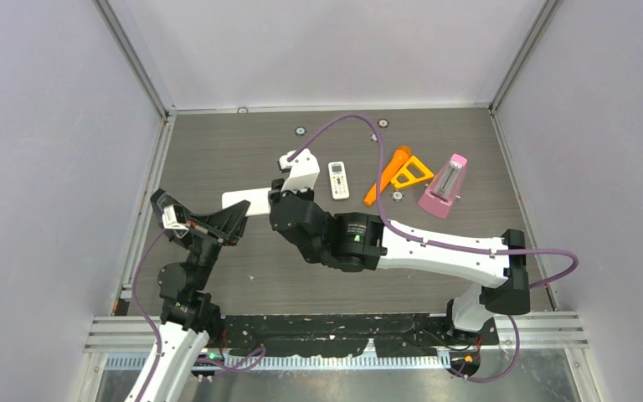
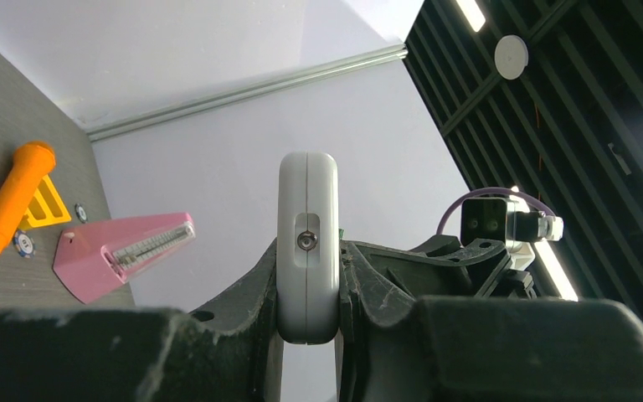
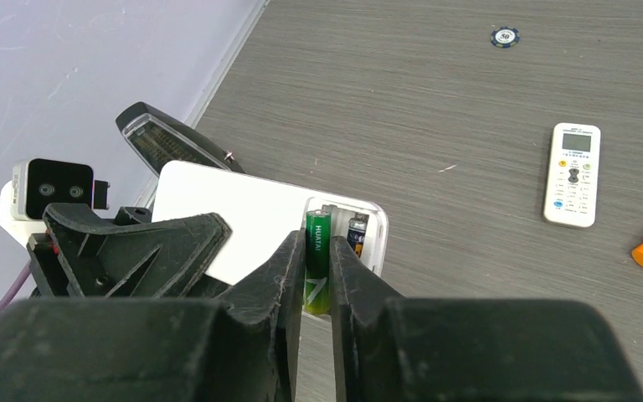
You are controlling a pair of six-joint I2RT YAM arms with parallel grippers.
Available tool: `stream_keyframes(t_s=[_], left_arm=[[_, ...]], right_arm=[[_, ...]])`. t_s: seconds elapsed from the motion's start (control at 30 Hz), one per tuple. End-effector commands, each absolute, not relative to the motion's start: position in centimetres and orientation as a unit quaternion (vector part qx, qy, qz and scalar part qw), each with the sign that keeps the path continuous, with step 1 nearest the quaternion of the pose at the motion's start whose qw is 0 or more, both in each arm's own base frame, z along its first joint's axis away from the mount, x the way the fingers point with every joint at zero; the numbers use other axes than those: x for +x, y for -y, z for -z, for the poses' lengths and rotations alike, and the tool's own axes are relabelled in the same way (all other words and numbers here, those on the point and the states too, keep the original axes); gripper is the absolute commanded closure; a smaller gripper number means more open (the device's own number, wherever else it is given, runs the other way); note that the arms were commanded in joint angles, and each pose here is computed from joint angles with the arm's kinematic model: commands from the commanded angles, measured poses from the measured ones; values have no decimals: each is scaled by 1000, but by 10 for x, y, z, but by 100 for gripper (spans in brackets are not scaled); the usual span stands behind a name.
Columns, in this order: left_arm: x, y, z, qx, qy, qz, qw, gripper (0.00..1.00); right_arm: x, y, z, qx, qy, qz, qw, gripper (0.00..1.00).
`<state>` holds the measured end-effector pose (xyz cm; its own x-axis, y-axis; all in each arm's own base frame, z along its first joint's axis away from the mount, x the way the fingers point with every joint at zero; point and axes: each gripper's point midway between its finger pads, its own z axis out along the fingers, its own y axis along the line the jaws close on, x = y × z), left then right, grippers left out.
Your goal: Load the batteries into the remote control
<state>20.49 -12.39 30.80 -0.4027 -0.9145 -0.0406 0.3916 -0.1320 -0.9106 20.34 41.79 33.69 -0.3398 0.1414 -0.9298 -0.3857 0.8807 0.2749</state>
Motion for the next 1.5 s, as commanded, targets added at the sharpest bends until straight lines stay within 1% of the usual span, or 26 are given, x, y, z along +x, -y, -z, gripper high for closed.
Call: stream_keyframes(t_s=[0.0, 0.53, 0.7, 0.83, 1.07, 1.27, 1.33, 1.37, 1.43, 1.47], left_arm=[[194, 118, -332, -267, -423, 722, 478, 100], [194, 117, -329, -271, -419, 726, 474, 100], [194, 115, -330, -278, -414, 728, 470, 100], [196, 113, -329, -288, -409, 730, 465, 100], [198, 111, -327, -297, -405, 729, 465, 100], [200, 111, -324, -299, -410, 725, 466, 100], [200, 112, -325, -297, -411, 724, 468, 100], [200, 112, -324, -297, -412, 723, 468, 100], [200, 112, -325, -296, -413, 722, 470, 100], [200, 112, -324, -296, -414, 722, 470, 100]], right_arm=[[208, -419, -343, -40, -778, -238, 580, 78], [217, -412, -344, -2, -766, -224, 603, 77], [217, -415, -338, -10, -768, -216, 603, 77], [213, -418, -330, -21, -770, -209, 602, 74], [211, -416, -323, -28, -774, -197, 601, 73], [207, -407, -335, -17, -773, -212, 598, 72], [207, -404, -338, -14, -772, -211, 599, 69], [207, -403, -339, -15, -772, -212, 599, 64], [207, -403, -342, -15, -772, -214, 599, 58], [207, -402, -344, -14, -771, -216, 599, 57]])
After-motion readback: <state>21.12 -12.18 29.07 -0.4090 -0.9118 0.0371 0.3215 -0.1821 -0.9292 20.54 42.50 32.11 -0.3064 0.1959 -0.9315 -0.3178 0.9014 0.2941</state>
